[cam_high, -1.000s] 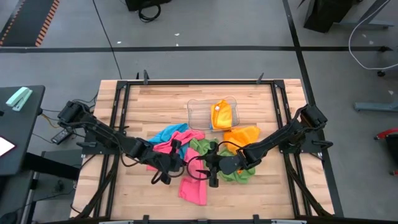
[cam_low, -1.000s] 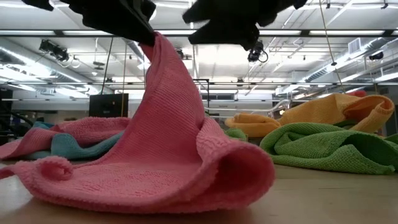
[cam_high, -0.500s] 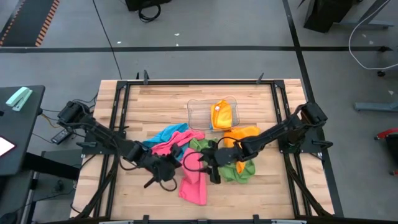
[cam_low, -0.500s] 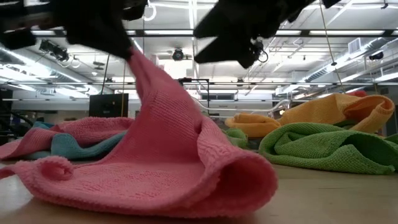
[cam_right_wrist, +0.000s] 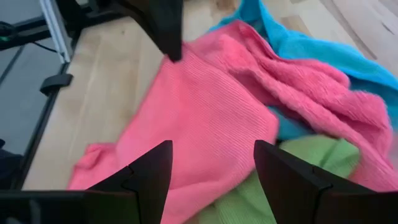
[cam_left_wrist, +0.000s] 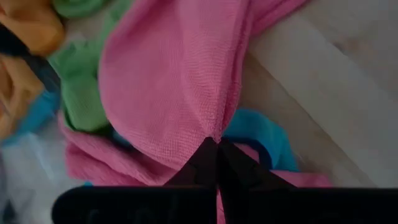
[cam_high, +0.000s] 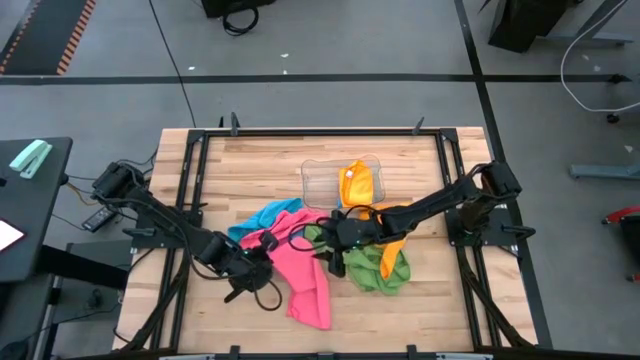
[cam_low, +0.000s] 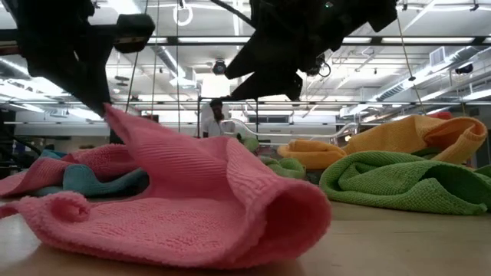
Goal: Fold microfiber towels
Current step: Fold the bottom pink microfiber cloth
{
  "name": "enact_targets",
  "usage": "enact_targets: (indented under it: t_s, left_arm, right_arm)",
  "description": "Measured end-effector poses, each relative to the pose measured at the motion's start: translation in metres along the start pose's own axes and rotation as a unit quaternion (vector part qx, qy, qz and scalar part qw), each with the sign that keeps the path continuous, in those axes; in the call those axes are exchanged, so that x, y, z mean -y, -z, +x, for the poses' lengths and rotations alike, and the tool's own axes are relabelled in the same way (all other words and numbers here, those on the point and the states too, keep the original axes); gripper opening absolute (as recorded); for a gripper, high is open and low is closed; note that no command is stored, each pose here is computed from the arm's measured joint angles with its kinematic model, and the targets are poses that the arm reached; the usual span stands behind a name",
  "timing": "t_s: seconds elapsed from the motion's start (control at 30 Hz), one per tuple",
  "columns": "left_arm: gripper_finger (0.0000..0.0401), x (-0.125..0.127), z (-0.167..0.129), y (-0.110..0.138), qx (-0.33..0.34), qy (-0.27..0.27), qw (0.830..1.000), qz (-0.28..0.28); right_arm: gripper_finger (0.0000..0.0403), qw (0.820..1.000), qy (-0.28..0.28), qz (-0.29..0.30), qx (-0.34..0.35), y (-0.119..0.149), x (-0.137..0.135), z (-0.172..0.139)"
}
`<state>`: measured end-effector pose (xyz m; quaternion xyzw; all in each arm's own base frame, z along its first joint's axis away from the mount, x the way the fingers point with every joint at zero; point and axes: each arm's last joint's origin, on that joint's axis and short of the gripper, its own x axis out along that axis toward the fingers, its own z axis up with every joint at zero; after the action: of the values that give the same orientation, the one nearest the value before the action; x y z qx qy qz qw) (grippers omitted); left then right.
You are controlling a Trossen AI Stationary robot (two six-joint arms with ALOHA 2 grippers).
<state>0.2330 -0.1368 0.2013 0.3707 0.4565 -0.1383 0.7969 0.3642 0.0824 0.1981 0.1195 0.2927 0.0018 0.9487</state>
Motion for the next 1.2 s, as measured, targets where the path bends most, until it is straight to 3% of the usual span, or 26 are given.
enact_targets:
  t_s: [0.23, 0.4, 0.73, 1.2]
  left_arm:
    - [0.0022, 0.004, -0.001, -0.001, 0.001, 0.004, 1.0, -0.015]
    - [0.0007, 0.007, -0.003, -0.001, 0.0, 0.007, 1.0, -0.008]
    - [0.0016, 0.01, -0.003, 0.006, -0.034, 0.016, 0.999, -0.02]
    - [0.0017, 0.018, 0.006, 0.024, -0.077, 0.024, 0.997, -0.013]
  right_arm:
    - [0.0235, 1.0, -0.005, 0.0, 0.005, 0.006, 0.001, 0.016]
    - [0.0235, 1.0, -0.013, 0.003, -0.013, 0.008, -0.002, 0.036]
    - [0.0235, 0.998, -0.004, -0.05, -0.045, -0.022, -0.006, 0.058]
    - [0.0235, 0.992, 0.04, -0.122, -0.019, -0.054, 0.043, 0.049]
